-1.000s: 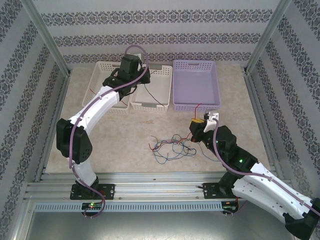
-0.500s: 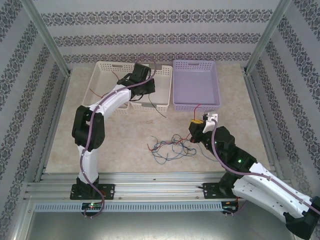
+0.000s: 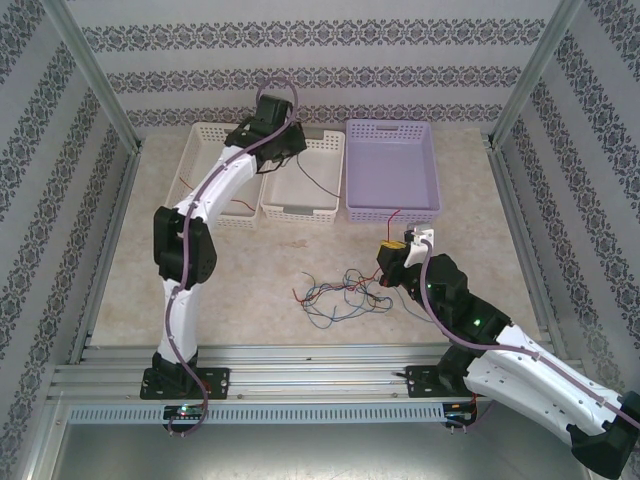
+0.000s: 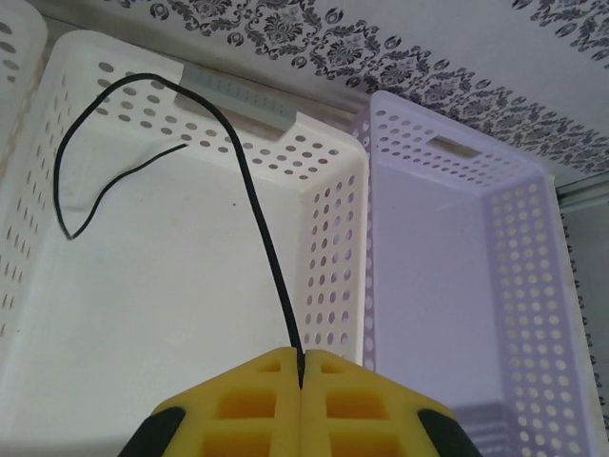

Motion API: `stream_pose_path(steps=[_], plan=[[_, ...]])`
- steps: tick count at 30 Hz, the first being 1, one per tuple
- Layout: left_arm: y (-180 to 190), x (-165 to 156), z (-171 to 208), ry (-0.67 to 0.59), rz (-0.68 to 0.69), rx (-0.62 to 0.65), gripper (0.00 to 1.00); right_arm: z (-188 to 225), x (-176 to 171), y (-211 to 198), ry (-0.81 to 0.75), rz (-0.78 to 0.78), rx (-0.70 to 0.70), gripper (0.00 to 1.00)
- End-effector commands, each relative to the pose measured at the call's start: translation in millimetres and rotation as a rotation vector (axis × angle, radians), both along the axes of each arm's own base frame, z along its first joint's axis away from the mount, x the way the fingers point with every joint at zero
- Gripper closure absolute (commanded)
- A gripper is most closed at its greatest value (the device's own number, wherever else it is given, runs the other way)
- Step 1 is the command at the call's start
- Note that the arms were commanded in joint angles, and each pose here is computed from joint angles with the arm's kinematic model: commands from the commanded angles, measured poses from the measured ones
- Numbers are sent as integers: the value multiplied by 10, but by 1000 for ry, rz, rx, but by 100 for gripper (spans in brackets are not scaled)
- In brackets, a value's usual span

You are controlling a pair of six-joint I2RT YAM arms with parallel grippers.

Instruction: Untangle the cables

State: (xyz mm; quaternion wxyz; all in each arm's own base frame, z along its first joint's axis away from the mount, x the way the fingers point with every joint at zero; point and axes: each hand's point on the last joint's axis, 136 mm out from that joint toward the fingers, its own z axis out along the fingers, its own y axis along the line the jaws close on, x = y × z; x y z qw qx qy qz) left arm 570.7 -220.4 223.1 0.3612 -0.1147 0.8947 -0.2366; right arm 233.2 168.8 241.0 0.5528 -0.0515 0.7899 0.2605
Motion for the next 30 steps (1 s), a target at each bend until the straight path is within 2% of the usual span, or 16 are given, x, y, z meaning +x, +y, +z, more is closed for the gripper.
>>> stream_pose_path(steps=[1, 8, 14, 25, 27, 30], plan=[[154, 4, -444, 142, 47, 36, 100, 24, 8, 16, -17, -7, 20, 100], [428, 169, -764, 189, 133, 128, 100, -12, 3, 30, -10, -1, 22, 100], [617, 252, -907, 176, 189, 236, 100, -69, 4, 38, 2, 1, 21, 100], [478, 243, -1247, 227, 101, 288, 100, -32, 28, 92, 3, 11, 19, 100], [463, 209, -1266, 234, 91, 305, 93, -17, 35, 106, 2, 14, 20, 100], [463, 175, -1268, 241, 82, 323, 76, -7, 35, 138, 5, 22, 23, 100]])
